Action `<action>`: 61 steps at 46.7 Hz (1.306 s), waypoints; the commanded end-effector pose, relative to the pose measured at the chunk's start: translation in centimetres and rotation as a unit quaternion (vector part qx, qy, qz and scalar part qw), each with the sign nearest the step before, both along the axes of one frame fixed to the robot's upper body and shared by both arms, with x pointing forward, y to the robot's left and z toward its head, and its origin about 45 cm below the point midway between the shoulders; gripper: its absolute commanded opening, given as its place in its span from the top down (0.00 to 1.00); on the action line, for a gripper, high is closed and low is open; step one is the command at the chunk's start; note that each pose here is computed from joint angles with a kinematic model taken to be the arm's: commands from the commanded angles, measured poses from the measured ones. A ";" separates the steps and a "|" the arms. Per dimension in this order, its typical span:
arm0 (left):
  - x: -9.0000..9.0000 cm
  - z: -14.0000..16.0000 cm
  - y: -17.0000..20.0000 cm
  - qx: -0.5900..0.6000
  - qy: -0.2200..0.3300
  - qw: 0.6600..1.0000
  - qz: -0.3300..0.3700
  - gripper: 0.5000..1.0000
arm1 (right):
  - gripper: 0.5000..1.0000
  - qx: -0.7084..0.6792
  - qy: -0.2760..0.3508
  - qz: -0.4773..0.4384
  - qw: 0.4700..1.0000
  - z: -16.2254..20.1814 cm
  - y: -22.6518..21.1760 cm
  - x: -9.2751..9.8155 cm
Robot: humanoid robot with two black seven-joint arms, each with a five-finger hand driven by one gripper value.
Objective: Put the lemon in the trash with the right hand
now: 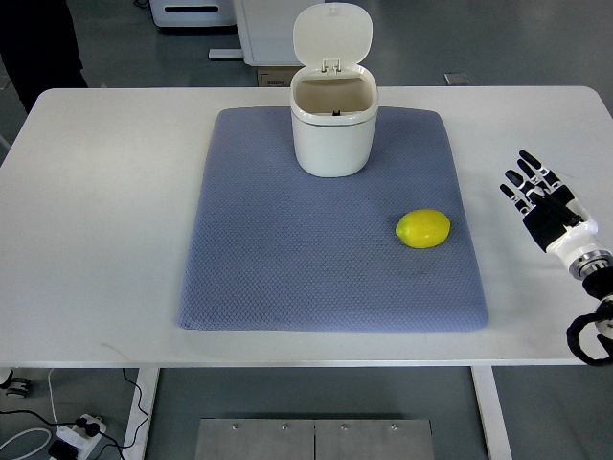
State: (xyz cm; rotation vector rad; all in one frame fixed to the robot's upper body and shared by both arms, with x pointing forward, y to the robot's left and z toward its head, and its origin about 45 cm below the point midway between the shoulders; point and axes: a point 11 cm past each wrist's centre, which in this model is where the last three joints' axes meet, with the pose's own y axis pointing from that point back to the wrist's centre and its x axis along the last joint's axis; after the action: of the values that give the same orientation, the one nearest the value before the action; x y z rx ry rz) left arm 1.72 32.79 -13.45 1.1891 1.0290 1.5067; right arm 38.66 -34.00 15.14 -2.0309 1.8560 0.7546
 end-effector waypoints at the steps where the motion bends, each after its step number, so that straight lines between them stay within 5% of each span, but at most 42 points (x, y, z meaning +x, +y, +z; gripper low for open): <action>1: 0.1 0.0 0.0 0.000 -0.001 1.000 0.001 0.00 | 0.00 -0.001 0.001 0.001 1.000 -0.1 0.1 0.0; 61: -0.1 0.0 0.0 -0.001 0.000 1.000 0.001 0.00 | 0.00 -0.003 -0.016 0.004 1.000 1.1 0.0 0.7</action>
State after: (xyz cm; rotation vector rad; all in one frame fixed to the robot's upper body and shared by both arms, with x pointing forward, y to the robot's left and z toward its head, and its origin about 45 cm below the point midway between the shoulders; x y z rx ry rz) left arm 1.67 32.82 -13.46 1.1873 1.0333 1.5085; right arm 39.36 -34.01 16.24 -2.0418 1.8358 0.7164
